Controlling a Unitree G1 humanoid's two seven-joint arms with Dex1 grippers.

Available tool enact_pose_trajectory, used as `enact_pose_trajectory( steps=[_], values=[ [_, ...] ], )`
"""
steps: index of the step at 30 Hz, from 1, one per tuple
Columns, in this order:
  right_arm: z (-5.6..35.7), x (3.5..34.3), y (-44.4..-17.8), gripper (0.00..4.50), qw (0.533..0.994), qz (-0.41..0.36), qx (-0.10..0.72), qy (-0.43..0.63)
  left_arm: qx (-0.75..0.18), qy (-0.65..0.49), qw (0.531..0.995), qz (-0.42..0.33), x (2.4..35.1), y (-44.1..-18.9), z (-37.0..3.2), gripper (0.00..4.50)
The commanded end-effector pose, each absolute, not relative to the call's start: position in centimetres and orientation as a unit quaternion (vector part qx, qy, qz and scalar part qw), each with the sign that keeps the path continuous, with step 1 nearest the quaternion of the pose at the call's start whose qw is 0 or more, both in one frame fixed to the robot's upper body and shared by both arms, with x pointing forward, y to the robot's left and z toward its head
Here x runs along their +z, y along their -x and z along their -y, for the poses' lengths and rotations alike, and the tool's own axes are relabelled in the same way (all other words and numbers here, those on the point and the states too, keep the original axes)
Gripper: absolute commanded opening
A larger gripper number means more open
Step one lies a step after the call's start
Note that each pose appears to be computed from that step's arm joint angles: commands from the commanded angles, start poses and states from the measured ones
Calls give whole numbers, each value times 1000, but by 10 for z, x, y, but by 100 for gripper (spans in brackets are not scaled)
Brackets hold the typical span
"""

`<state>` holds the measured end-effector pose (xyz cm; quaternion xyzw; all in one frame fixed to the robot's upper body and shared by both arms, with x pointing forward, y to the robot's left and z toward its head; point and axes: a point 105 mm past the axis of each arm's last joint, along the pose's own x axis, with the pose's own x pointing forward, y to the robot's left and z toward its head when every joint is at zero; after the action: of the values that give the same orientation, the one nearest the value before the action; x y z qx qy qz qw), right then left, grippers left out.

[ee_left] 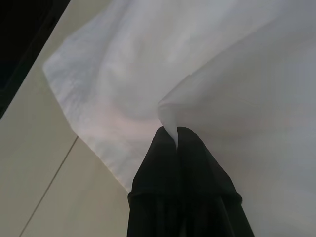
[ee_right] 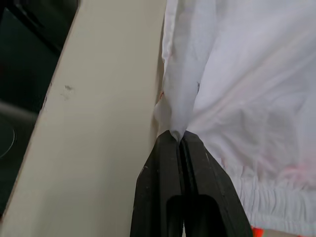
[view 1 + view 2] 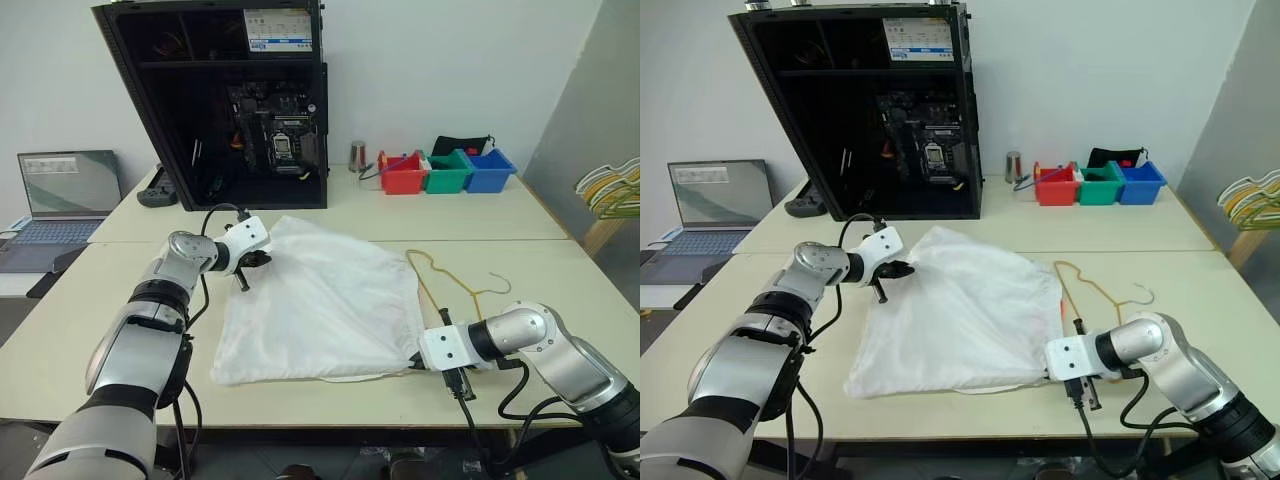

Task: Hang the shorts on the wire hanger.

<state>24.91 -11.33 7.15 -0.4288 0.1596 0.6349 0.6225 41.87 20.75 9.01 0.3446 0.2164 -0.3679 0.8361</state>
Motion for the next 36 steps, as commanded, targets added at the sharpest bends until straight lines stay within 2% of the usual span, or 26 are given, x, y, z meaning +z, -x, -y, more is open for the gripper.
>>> enact_pose_trajectory(
  steps=[1, 2, 3, 4, 7, 12, 14, 19, 20, 23, 25, 27, 31, 36],
  values=[
    [106, 80, -265, 0, 653, -139, 601, 440, -381, -358, 827, -209, 100, -419, -208, 3],
    [105, 80, -267, 0, 656, -137, 599, 439, -390, -359, 820, -214, 97, -416, -210, 22],
    [106, 80, -268, 20, 657, -139, 599, 436, -399, -362, 814, -218, 96, -413, -211, 44],
    [107, 80, -266, 41, 656, -145, 603, 430, -402, -364, 811, -220, 96, -411, -214, 47],
    [110, 84, -263, 109, 648, -150, 612, 428, -390, -368, 817, -214, 104, -412, -224, 114],
    [113, 103, -256, 224, 636, -131, 619, 442, -399, -331, 834, -190, 141, -406, -241, 214],
    [116, 109, -252, 252, 623, -123, 624, 455, -452, -292, 824, -179, 161, -388, -237, 254],
    [125, 116, -249, 252, 612, -115, 624, 472, -520, -259, 792, -188, 184, -330, -230, 254],
    [126, 113, -250, 252, 616, -119, 623, 468, -536, -243, 782, -203, 180, -308, -228, 254],
    [127, 100, -250, 252, 625, -119, 618, 461, -574, -232, 740, -264, 134, -241, -223, 254],
    [123, 96, -252, 252, 639, -110, 611, 454, -568, -232, 742, -268, 106, -218, -217, 254],
    [122, 92, -253, 252, 638, -99, 608, 463, -550, -237, 762, -246, 90, -210, -211, 254],
    [120, 89, -257, 252, 643, -85, 596, 473, -502, -242, 805, -203, 83, -220, -205, 254],
    [120, 82, -256, 252, 634, -81, 599, 482, -478, -284, 813, -175, 75, -230, -212, 254]
  ],
)
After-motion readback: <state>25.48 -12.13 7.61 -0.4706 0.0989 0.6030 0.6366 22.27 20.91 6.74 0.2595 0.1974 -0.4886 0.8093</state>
